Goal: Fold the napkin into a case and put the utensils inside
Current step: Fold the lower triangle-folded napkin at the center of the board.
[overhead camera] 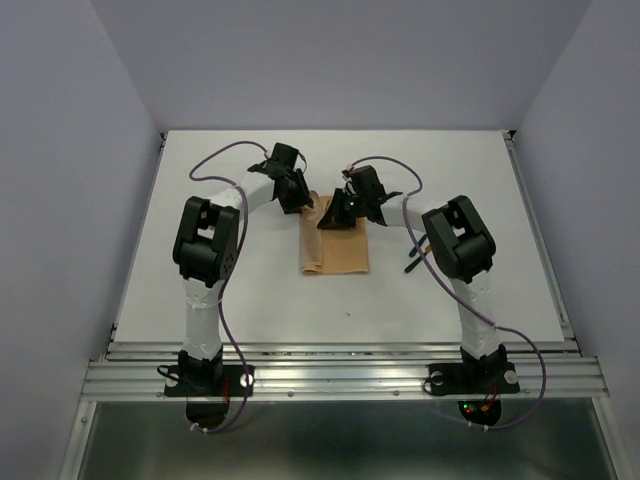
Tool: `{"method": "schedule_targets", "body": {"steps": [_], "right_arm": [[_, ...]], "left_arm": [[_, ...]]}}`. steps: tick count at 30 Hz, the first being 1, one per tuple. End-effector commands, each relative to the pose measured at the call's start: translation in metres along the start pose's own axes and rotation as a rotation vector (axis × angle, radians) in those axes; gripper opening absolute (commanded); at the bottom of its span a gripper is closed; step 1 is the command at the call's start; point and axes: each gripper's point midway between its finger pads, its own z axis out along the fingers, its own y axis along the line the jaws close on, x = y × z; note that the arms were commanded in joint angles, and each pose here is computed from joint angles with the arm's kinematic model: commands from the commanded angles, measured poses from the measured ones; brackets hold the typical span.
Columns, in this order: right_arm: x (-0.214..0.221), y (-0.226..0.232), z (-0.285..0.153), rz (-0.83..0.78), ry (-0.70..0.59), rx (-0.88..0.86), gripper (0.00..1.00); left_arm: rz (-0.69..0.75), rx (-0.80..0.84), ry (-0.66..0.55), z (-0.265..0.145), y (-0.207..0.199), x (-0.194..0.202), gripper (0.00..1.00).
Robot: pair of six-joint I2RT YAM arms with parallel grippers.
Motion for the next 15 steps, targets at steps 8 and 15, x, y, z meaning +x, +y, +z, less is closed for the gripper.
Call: {"method": "schedule_targets", "body": {"steps": [8,15], "right_arm": [[-0.012,0.014,0.010,-0.038,-0.031,-0.051,0.01],[-0.011,0.016,0.013,-0.037,-0.016,-0.067,0.01]], "left_arm": [[0.114,0.013,-0.191,-0.118,-0.004,-0.018,0.61],[0.181,0.214,-0.080,-0.120,-0.029,0.062,0.00]]}}
